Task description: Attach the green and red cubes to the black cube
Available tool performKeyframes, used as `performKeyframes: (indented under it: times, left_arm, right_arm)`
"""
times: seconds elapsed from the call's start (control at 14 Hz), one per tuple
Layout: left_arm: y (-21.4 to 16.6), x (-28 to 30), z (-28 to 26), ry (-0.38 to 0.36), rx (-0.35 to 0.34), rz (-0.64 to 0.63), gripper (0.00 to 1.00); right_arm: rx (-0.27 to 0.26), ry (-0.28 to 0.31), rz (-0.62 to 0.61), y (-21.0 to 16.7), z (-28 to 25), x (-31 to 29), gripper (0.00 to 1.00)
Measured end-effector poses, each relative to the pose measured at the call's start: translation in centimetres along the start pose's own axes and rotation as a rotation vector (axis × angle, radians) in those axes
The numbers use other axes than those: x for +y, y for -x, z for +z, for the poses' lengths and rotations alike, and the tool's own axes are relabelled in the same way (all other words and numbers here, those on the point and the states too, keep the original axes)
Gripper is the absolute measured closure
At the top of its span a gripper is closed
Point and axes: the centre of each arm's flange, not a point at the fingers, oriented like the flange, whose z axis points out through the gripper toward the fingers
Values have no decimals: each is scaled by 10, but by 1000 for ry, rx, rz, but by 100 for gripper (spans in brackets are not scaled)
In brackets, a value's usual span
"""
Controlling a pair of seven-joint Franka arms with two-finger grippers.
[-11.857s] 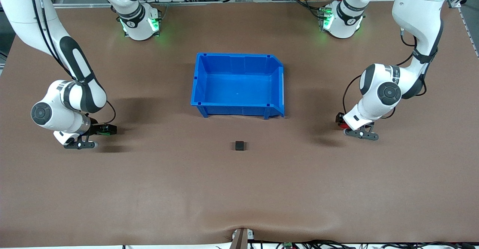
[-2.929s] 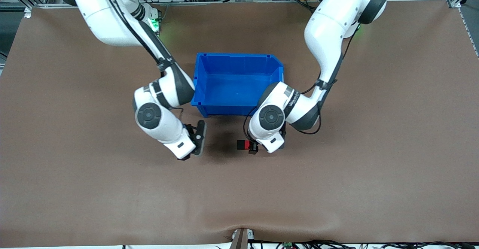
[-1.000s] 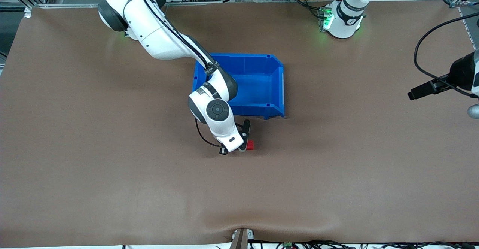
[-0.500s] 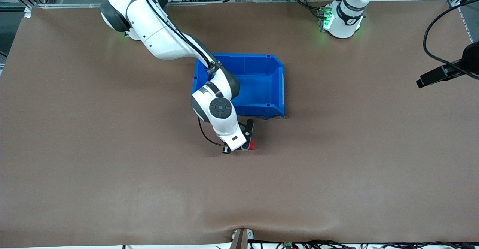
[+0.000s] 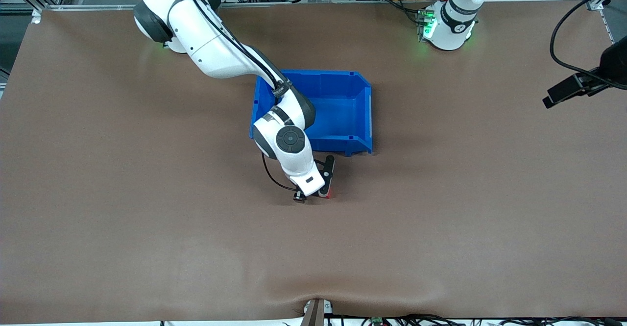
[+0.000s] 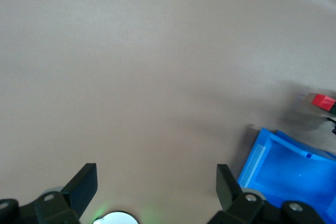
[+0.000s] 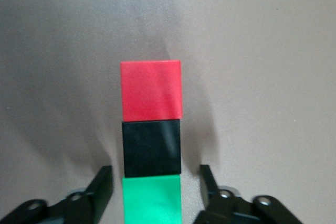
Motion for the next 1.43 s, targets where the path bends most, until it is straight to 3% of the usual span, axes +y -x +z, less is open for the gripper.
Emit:
performKeyframes:
  times: [0.14, 0.29, 0.64, 1.21, 1.43]
  left_arm:
    - [16, 8, 2, -3, 1, 24, 0]
    - [24, 13, 1, -4, 5, 36, 0]
    - [23, 7, 5, -6, -1, 25, 0]
    - [21, 3, 6, -7, -3, 29, 0]
    - [21, 3, 7, -7, -4, 33, 0]
  right_arm:
    - [7, 11, 9, 0, -6, 6, 0]
    - [5, 15, 22, 1, -22, 16, 0]
    - [-65, -17, 92, 31, -100, 54, 0]
    - [-86, 21, 360, 184, -265, 167, 0]
    - [-45, -30, 497, 257, -335, 185, 0]
